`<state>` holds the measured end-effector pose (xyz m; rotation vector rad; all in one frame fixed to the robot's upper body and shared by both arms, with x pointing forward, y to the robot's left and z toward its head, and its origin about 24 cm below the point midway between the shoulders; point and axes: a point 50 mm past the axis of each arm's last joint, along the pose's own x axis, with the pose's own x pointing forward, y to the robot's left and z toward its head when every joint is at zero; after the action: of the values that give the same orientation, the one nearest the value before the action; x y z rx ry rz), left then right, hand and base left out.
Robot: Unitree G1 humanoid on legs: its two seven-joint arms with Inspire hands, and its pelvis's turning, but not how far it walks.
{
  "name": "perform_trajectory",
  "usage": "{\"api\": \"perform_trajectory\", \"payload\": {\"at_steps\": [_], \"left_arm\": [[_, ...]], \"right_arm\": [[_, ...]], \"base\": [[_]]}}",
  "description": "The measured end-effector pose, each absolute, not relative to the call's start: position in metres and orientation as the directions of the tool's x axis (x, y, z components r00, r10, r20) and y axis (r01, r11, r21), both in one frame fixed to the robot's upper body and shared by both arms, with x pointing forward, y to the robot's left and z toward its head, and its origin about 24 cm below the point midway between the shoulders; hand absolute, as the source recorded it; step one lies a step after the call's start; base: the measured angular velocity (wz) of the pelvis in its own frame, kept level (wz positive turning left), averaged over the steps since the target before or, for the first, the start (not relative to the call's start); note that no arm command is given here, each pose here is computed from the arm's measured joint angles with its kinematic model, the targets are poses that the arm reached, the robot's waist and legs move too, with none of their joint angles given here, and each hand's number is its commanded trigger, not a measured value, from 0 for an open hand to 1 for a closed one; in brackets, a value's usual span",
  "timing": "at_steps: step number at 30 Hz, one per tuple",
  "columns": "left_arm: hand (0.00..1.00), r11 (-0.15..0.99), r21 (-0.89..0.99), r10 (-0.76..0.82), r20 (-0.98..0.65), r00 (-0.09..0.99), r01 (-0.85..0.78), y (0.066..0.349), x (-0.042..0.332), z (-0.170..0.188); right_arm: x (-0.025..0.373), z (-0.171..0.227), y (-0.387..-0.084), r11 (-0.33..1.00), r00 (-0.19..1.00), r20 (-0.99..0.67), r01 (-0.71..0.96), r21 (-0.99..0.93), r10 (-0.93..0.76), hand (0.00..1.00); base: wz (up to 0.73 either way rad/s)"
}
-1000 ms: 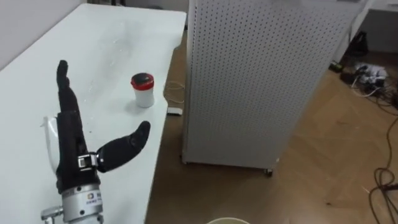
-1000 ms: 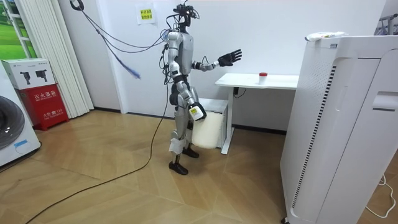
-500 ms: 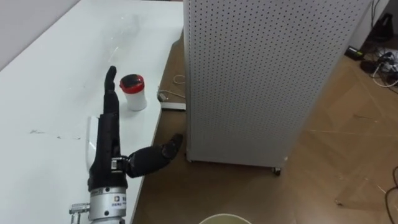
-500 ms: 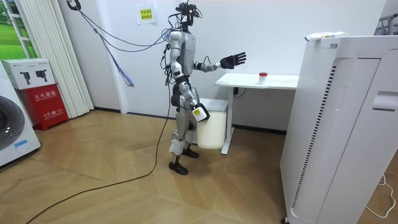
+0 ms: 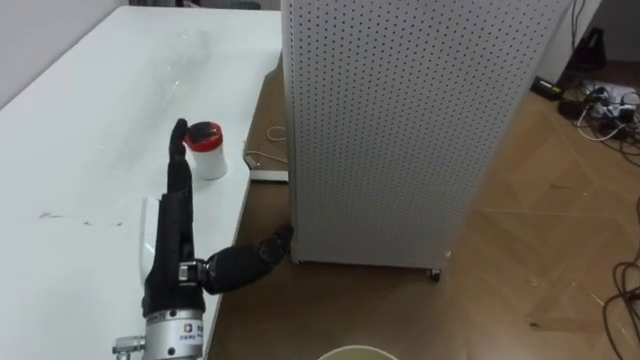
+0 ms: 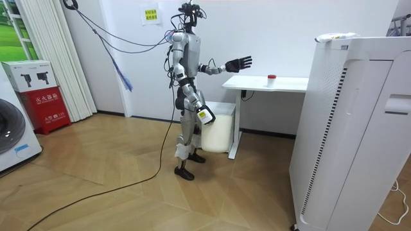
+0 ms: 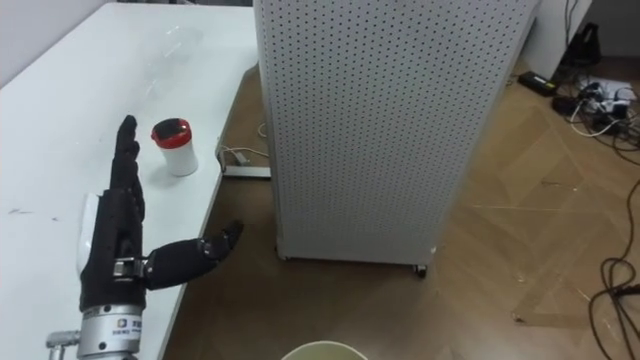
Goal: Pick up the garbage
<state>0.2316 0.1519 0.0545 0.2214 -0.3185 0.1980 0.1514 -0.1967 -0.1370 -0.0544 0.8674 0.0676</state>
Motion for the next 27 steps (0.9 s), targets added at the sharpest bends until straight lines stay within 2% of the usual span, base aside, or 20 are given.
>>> {"api": "perform_trajectory", "payload": {"at_steps": [12, 16, 27], "left_arm": [[0.0, 0.945, 0.191, 0.214, 0.248, 0.945, -0.264, 0.163, 0.228, 0.036], [0.0, 0.922, 0.205, 0.278, 0.24, 0.93, -0.329, 0.18, 0.229, 0.034], [0.0, 0.912, 0.204, 0.322, 0.184, 0.929, -0.356, 0.187, 0.226, 0.021]], "right_arm": [[0.138, -0.142, -0.197, 0.994, 0.611, -0.79, -0.11, -0.02, 0.052, 1.0], [0.136, -0.143, -0.195, 0.992, 0.6, -0.797, -0.123, -0.008, 0.068, 1.0], [0.131, -0.145, -0.2, 0.993, 0.589, -0.806, -0.118, -0.012, 0.06, 1.0]], "base": [[-0.03], [-0.09], [0.29]]}}
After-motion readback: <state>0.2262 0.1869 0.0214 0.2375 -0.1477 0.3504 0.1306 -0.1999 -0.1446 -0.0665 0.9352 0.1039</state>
